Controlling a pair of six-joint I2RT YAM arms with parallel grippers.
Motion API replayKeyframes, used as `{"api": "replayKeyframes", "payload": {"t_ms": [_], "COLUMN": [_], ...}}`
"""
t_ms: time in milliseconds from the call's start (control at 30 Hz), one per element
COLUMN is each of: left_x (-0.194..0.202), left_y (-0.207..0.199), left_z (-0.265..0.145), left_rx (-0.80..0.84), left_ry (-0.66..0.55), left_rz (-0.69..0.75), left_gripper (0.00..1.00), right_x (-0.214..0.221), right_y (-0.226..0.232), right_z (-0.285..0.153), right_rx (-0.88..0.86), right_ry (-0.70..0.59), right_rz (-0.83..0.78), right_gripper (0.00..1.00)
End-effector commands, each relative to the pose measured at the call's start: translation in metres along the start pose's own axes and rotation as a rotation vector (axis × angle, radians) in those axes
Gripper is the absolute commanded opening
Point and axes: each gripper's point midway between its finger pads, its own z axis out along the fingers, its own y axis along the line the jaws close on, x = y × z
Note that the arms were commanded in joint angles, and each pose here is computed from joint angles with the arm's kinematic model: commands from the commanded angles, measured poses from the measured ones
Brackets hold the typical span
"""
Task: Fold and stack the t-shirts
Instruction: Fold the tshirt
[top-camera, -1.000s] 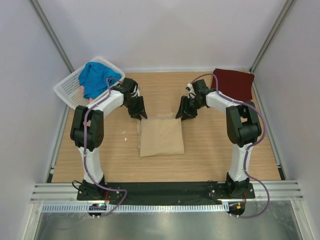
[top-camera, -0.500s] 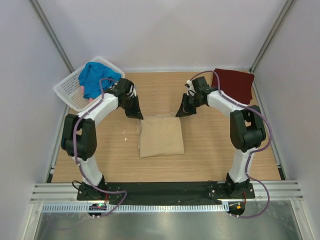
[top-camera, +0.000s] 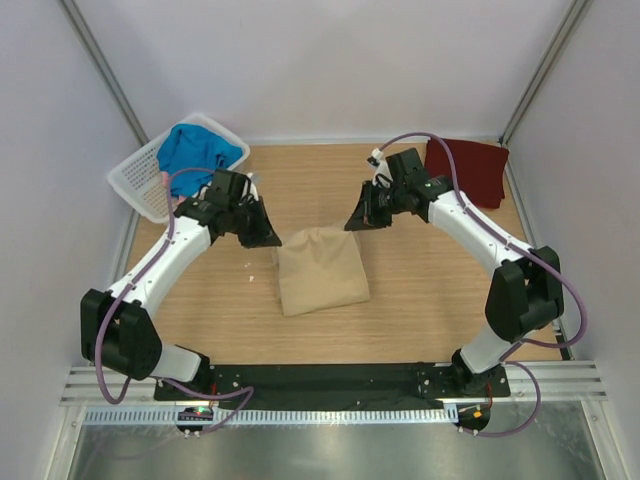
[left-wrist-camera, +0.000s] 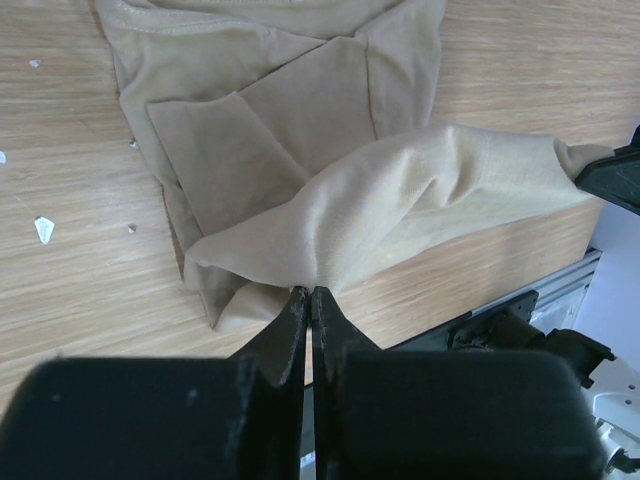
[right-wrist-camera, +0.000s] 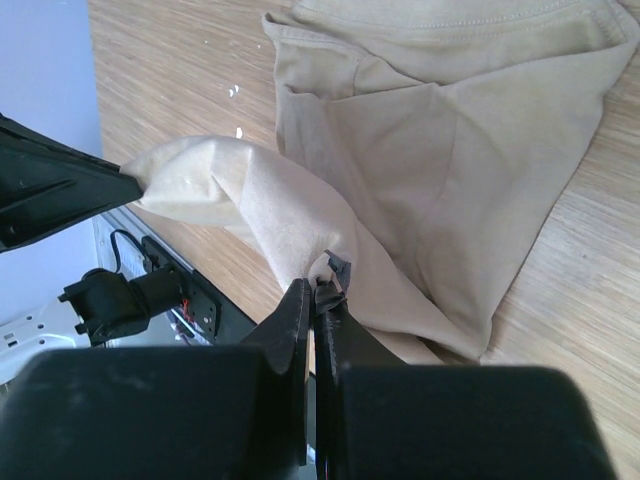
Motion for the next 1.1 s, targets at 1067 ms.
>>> {"api": "replayKeyframes", "payload": {"t_ms": [1067], "left_x": [-0.06], "left_y": [0.004], "left_z": [0.011], "left_rx": [-0.078], "left_ry": [-0.072], "left_rz": [0.005], "left_gripper": [0.0], "right_x": [-0.084], "right_y": [0.006], "right_z": [0.036], "right_rx": [-0.046], "right_ry": [-0.037], "right_rz": [-0.037], "right_gripper": [0.01]}}
